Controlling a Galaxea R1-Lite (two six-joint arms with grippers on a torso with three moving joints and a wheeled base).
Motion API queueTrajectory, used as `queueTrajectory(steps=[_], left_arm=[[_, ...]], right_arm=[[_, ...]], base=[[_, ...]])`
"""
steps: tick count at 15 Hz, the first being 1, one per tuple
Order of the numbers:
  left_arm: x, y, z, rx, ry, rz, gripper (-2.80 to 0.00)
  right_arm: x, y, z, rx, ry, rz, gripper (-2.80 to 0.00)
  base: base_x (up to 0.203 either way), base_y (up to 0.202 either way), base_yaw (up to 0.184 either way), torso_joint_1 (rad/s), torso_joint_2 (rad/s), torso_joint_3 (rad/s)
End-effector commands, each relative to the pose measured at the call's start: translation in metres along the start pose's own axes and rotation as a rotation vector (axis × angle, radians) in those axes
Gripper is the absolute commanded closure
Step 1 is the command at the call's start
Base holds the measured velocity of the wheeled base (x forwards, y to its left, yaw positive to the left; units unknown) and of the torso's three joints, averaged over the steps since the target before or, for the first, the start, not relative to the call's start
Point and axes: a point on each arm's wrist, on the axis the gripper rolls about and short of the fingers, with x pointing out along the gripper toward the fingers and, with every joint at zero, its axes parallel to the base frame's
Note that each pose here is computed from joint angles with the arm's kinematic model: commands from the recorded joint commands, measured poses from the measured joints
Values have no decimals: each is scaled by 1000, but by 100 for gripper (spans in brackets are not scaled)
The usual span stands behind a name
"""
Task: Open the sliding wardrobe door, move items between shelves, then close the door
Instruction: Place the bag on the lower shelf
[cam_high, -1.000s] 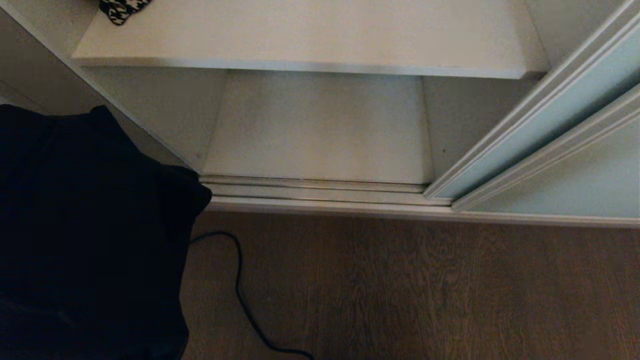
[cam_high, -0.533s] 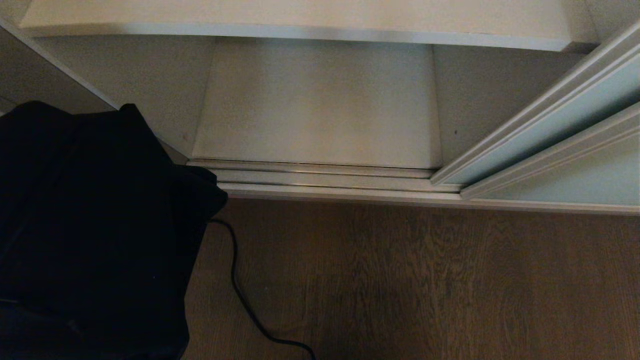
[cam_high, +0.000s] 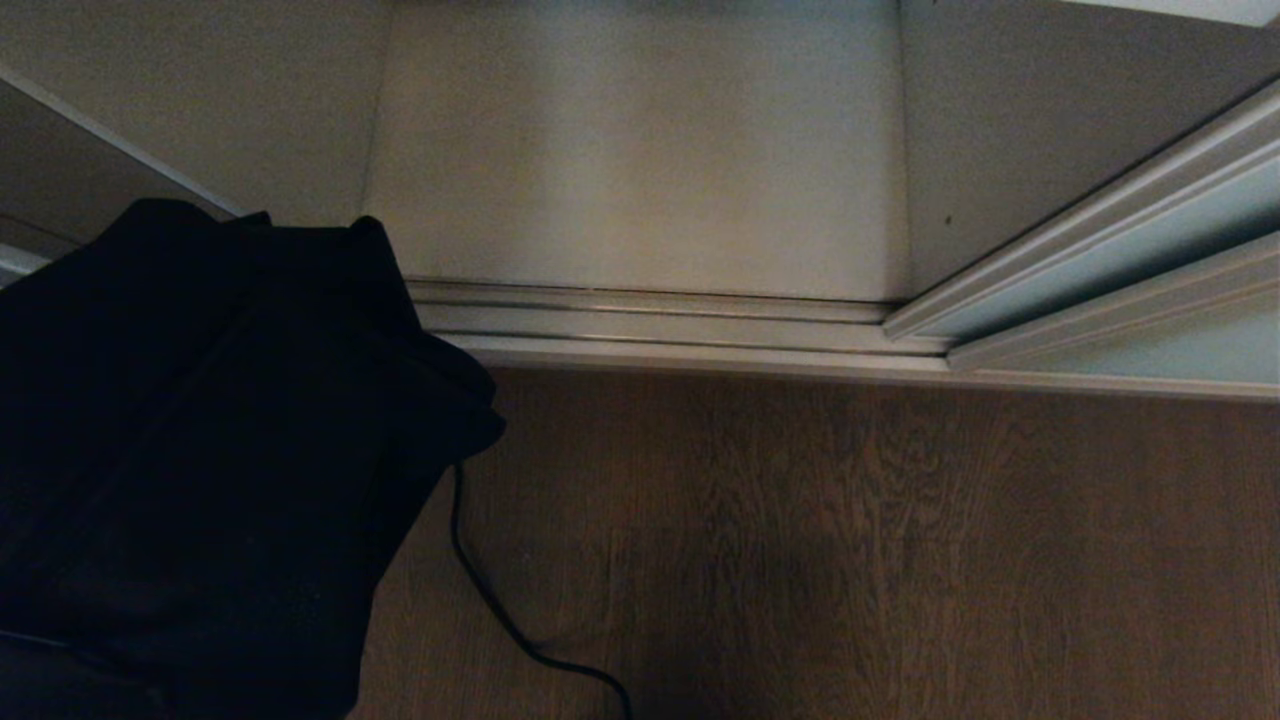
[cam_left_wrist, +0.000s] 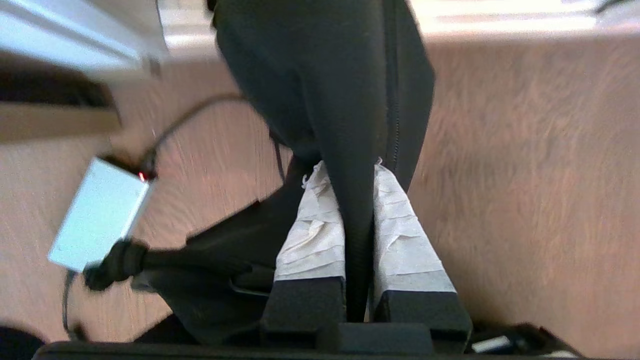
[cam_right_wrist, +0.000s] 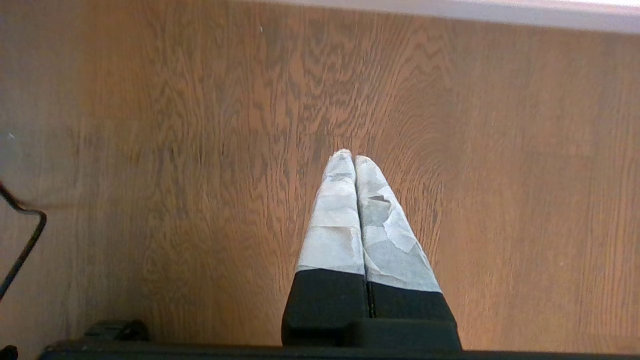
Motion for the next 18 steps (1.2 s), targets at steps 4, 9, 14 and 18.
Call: queueTrajectory(steps=[4, 9, 14, 18], left_arm=[[12, 1, -19, -75, 86, -15, 0], [28, 2, -43, -256, 206, -87, 0], [67, 10, -41, -579, 334, -114, 0], [95, 15, -37, -710, 412, -177, 0]], right_arm=[[0, 0, 0, 0, -3, -1, 0], [0, 0, 0, 0, -3, 1, 0], [0, 0, 0, 0, -3, 1, 0], [0, 0, 0, 0, -3, 1, 0]], base=[[0, 0, 0, 4, 5, -174], [0, 0, 0, 1, 1, -19], [0, 0, 0, 0, 0, 0], [0, 0, 0, 0, 0, 0]])
